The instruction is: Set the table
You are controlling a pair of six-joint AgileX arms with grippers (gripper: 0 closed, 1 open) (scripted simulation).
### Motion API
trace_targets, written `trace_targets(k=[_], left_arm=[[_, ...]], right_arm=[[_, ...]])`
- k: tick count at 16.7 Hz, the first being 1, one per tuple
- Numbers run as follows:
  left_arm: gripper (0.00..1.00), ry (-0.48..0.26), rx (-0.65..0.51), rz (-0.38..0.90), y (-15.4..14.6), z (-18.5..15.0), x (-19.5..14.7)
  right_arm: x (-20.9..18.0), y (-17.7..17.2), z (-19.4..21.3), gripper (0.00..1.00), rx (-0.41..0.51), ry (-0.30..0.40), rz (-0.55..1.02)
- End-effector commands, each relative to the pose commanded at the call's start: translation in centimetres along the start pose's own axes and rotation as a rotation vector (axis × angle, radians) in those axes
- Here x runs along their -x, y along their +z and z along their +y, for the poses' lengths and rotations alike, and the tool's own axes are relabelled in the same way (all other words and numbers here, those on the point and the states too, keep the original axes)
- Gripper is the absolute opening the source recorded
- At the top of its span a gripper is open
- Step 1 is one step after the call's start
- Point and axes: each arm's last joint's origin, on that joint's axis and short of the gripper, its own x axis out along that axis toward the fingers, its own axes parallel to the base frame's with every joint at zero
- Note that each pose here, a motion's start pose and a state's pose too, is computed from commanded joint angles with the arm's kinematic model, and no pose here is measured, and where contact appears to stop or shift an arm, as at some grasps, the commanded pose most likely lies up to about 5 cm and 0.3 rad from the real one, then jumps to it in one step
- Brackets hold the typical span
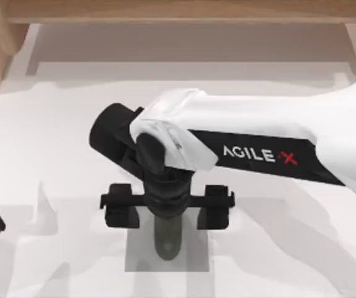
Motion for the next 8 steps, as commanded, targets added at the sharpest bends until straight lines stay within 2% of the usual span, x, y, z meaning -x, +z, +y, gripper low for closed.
trace_targets(k=[6, 8], left_arm=[[1.00, 0.000, 0.000, 0.000, 0.00, 0.00, 0.00], [1.00, 0.000, 0.000, 0.000, 0.00, 0.00, 0.00]], right_arm=[[0.07, 0.07, -0.04, 1.00, 0.002, 0.005, -0.003], [0.38, 0.69, -0.46, 1.00, 0.020, 0.042, -0.025]])
